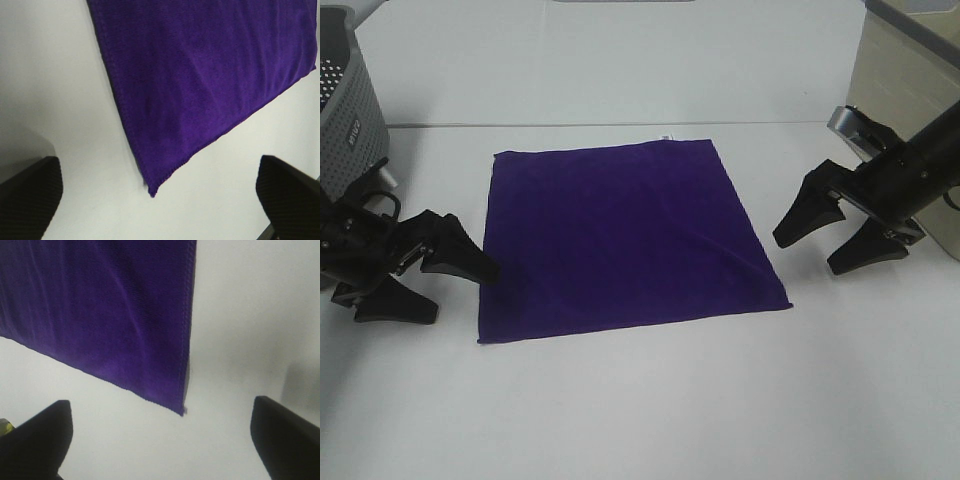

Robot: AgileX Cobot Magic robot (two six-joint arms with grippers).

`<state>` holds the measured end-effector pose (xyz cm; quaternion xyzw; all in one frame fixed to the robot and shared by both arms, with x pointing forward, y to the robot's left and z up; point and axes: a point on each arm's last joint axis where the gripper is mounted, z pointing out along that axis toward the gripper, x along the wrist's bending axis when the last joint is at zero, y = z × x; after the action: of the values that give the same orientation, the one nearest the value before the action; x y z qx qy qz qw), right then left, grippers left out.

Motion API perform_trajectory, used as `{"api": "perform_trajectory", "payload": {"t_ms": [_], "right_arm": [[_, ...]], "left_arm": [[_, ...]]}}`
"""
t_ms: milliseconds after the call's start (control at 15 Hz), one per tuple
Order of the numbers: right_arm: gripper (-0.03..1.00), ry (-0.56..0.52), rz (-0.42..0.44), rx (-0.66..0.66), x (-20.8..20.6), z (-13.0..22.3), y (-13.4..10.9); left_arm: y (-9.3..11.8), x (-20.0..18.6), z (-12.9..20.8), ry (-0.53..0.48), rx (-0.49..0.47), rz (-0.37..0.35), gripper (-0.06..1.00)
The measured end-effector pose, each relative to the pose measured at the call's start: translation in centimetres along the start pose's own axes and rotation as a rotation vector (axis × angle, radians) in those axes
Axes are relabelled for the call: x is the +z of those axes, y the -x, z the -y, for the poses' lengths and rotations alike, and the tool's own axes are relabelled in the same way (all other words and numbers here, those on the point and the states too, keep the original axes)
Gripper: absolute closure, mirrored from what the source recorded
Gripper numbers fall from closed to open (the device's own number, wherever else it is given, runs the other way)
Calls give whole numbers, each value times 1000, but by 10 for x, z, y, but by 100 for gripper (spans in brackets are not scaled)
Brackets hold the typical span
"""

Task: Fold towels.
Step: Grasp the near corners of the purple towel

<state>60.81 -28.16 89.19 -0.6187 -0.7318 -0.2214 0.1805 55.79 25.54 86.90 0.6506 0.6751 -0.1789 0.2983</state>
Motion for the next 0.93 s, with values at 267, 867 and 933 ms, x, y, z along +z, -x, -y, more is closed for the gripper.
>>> {"api": "perform_trajectory", "payload": {"t_ms": [267, 867, 933], "right_arm": [[3, -31, -53, 26, 18, -11, 11], [4, -21, -41, 24, 19, -12, 13], [4, -21, -41, 24, 19, -12, 13]], "left_arm": [[0, 0, 0, 1, 0, -2, -5], [0, 0, -1, 0, -45, -2, -5], [0, 0, -1, 1, -52, -5, -5]]}}
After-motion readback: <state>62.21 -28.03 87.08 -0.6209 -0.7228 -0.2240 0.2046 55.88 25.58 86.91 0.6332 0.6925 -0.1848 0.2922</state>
